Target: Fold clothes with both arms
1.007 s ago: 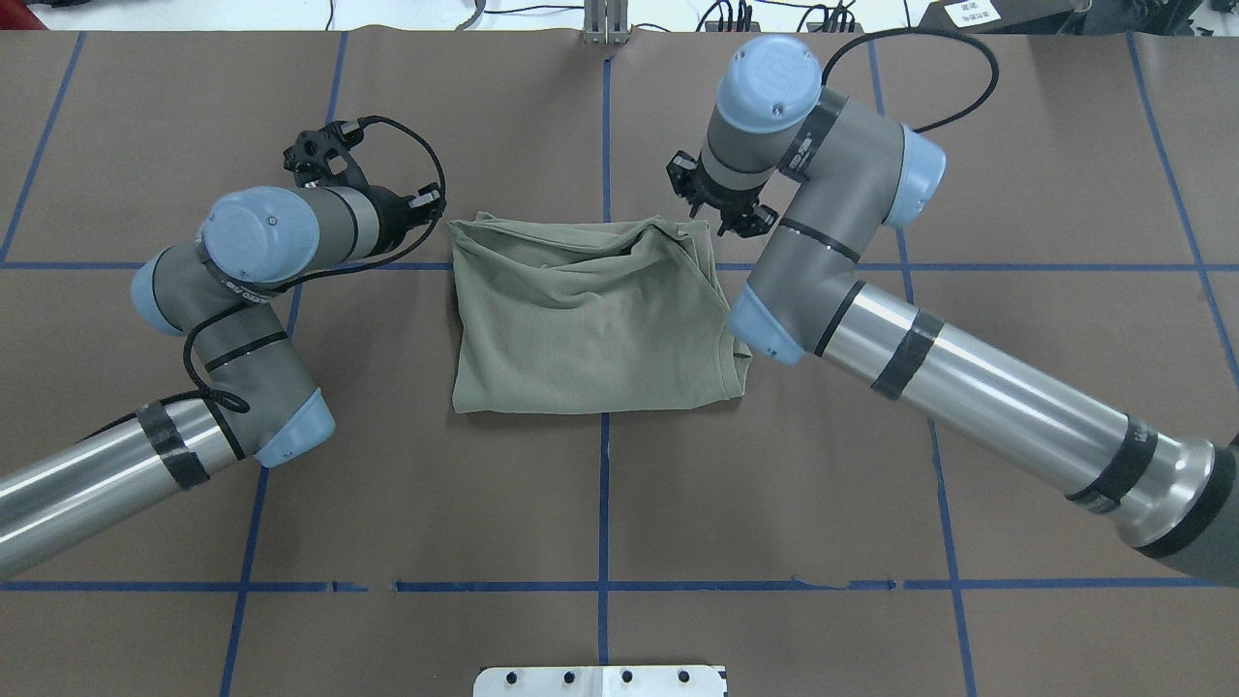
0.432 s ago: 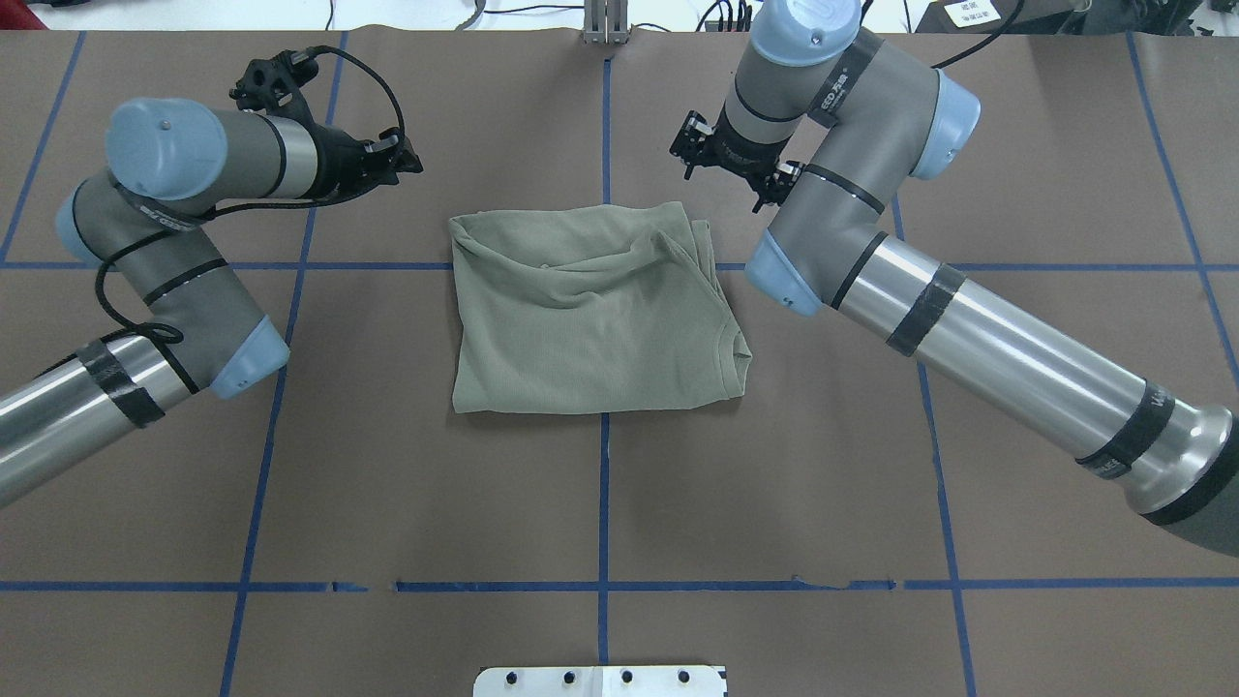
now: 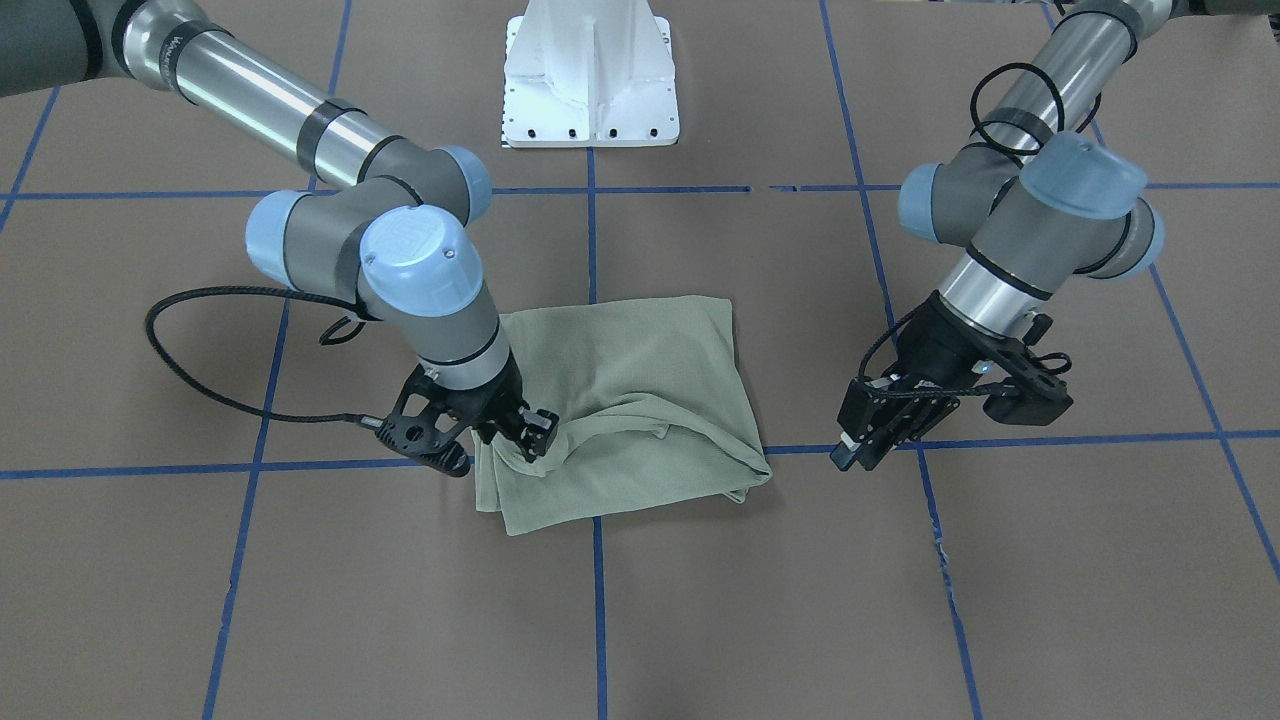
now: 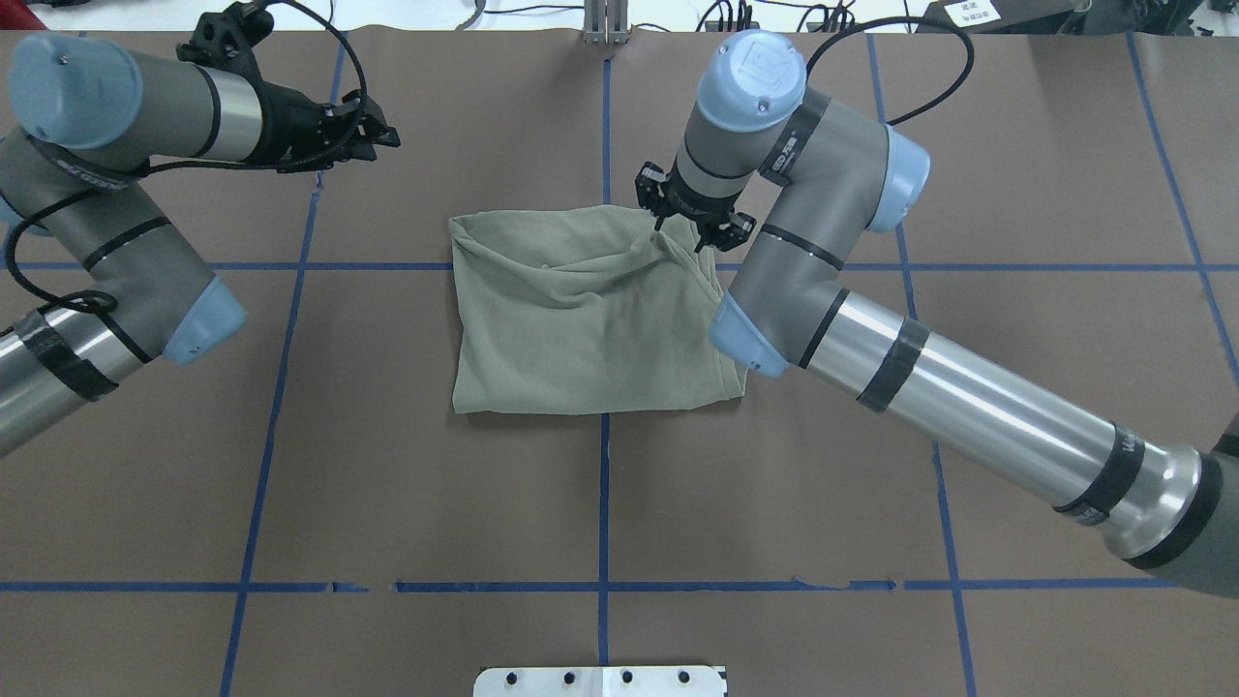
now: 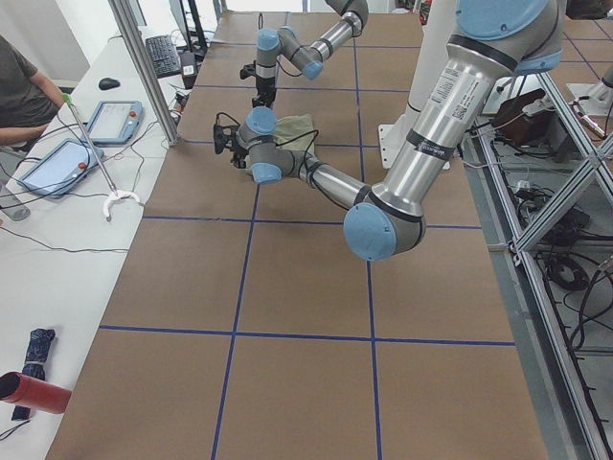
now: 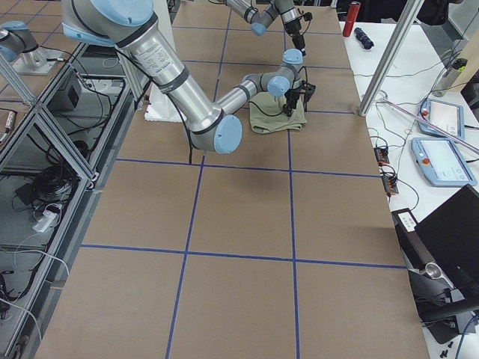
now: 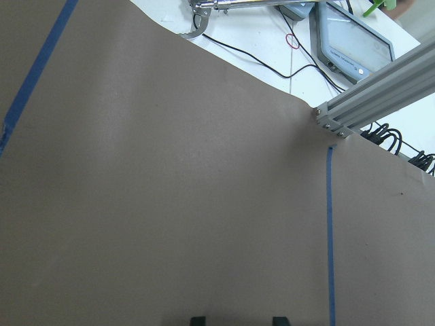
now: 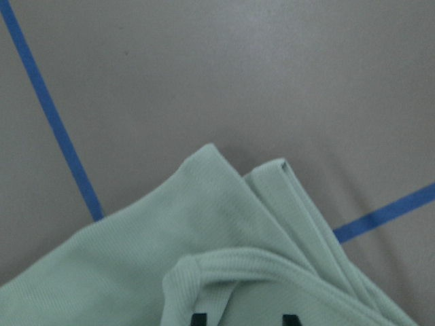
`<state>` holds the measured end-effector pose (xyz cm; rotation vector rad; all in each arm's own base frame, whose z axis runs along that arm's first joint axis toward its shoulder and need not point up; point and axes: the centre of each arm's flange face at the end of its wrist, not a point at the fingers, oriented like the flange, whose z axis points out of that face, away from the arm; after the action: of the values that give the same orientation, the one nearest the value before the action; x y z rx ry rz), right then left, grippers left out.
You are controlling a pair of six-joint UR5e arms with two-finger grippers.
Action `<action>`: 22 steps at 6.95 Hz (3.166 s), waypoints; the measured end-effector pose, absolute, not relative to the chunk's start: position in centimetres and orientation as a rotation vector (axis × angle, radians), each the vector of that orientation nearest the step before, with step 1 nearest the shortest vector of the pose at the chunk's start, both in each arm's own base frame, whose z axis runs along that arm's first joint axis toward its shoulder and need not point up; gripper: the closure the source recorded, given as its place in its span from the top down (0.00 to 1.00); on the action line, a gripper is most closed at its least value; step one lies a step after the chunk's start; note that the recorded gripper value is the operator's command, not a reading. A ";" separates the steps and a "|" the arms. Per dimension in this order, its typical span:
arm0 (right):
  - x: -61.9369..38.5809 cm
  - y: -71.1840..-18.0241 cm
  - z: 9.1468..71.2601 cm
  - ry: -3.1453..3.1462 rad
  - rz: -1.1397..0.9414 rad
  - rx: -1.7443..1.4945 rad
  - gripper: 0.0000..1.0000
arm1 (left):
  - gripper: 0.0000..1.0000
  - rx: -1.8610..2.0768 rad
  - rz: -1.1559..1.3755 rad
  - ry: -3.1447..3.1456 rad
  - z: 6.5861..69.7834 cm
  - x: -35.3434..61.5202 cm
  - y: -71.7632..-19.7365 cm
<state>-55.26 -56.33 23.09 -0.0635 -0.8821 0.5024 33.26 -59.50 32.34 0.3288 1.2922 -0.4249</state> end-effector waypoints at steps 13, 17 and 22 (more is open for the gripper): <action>-40.8 -71.1 31.5 -0.945 0.547 -0.057 0.00 | 0.45 0.372 -0.371 1.273 33.2 31.2 -58.6; -21.5 -64.9 42.9 -0.811 0.285 0.059 0.00 | 0.45 0.538 -0.059 0.983 40.7 24.0 -60.5; -4.0 -53.4 49.2 -0.705 0.096 0.052 1.00 | 0.69 0.445 0.153 0.869 48.9 3.6 -61.5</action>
<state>-3.99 -53.43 49.21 0.0523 -0.7054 0.0963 3.55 -61.46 48.91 0.4454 0.8686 0.1528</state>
